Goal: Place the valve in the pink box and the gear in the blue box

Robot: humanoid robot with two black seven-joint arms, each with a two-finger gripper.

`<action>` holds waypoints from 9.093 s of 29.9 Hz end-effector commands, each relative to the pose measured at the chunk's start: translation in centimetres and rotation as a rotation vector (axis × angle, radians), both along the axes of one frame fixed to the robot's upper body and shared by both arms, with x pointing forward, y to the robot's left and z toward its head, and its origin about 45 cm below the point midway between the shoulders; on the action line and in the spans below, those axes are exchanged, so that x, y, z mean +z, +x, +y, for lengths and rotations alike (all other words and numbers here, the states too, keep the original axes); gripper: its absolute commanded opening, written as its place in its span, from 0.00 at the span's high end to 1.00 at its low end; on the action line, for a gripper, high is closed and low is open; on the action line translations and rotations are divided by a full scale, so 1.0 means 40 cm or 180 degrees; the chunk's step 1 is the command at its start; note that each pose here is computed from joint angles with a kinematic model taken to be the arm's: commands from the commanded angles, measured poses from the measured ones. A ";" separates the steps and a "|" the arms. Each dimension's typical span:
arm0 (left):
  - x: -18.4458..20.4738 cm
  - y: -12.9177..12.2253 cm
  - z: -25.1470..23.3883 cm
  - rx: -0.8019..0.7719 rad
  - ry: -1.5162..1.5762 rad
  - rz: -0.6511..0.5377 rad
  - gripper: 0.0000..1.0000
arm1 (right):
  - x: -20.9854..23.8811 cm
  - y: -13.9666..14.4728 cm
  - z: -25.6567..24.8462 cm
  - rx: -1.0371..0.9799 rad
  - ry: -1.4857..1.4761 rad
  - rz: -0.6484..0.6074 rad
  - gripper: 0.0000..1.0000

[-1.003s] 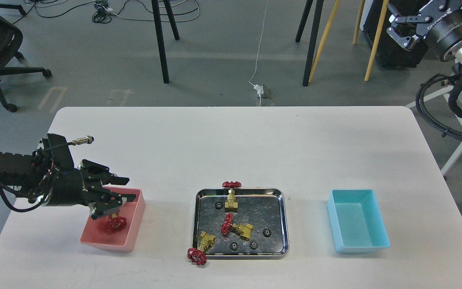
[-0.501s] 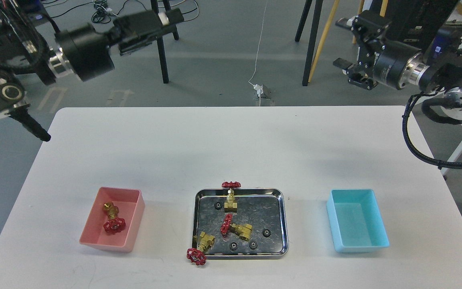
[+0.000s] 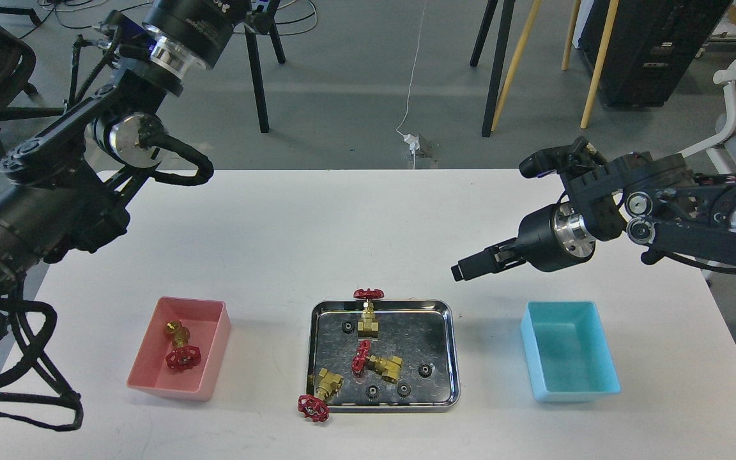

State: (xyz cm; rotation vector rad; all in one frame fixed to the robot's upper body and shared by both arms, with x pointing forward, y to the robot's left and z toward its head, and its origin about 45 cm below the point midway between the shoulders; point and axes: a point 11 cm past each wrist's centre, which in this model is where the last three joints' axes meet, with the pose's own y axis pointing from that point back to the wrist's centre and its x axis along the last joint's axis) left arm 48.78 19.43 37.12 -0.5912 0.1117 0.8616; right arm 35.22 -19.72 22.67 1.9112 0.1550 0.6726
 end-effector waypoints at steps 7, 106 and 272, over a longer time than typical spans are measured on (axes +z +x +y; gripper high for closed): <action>-0.007 -0.008 -0.077 -0.0093 -0.0313 0.0064 0.15 | -0.055 -0.134 0.158 0.1075 -0.0474 0.0255 0.46; -0.094 -0.033 -0.074 -0.0103 -0.0364 0.0280 0.11 | -0.275 -0.102 0.223 0.1102 -0.0917 0.0259 0.54; -0.161 -0.050 -0.060 -0.0076 -0.0376 0.0446 0.08 | -0.304 -0.091 0.221 0.0595 -0.0605 0.0411 0.63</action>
